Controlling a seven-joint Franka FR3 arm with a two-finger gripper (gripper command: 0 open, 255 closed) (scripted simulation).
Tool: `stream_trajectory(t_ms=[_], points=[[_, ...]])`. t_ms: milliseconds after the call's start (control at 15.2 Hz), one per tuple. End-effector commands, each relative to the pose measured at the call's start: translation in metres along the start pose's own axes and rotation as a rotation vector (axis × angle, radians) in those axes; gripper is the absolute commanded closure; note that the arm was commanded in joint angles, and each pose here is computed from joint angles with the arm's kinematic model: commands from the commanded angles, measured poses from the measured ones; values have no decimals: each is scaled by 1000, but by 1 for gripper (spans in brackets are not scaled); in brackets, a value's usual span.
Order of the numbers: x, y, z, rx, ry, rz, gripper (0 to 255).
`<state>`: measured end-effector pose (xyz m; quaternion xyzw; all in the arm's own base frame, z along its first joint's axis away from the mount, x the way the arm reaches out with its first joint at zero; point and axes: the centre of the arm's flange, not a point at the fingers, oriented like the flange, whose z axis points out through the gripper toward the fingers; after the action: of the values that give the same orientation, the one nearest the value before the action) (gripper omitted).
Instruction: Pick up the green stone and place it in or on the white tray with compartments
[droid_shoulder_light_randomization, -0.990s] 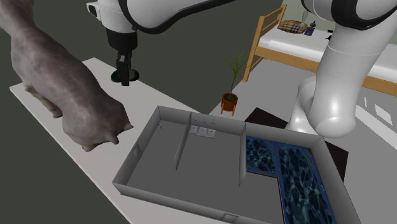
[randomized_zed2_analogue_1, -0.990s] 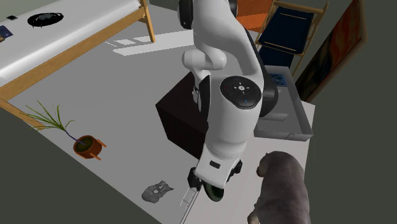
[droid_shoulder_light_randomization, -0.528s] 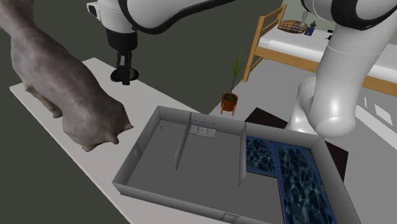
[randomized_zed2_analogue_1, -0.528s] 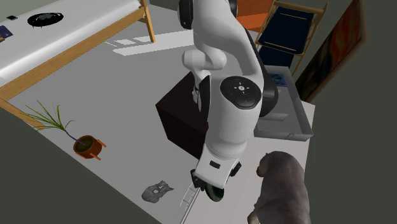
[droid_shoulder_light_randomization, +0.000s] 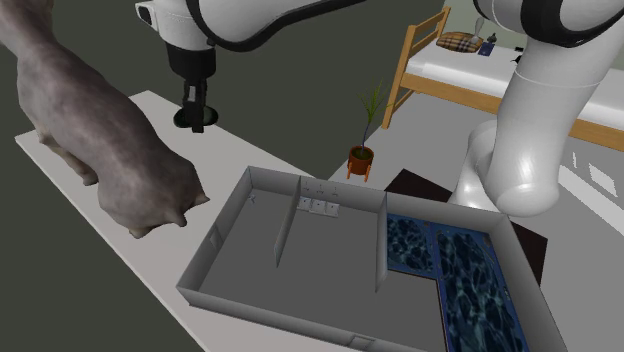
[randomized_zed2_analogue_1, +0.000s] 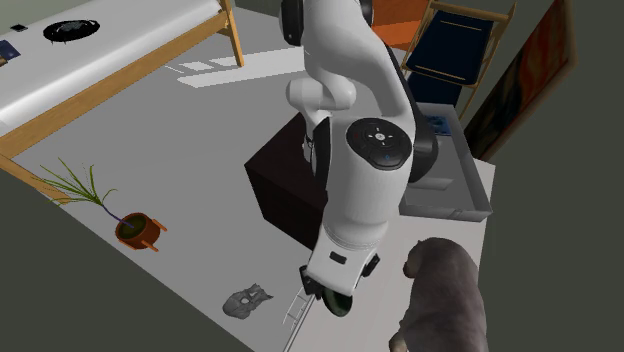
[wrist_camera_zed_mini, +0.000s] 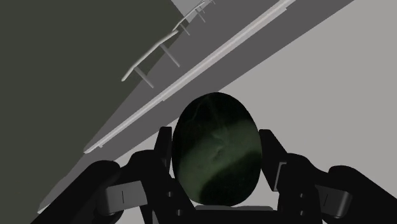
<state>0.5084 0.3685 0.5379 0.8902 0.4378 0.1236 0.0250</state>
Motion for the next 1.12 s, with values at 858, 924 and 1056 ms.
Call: stream_trajectory(t_ms=[858,924,1056], points=[[15,12,-74,0,0,0,255],[16,13,-79,0,0,0,255],[19,14,-89,0,0,0,255]])
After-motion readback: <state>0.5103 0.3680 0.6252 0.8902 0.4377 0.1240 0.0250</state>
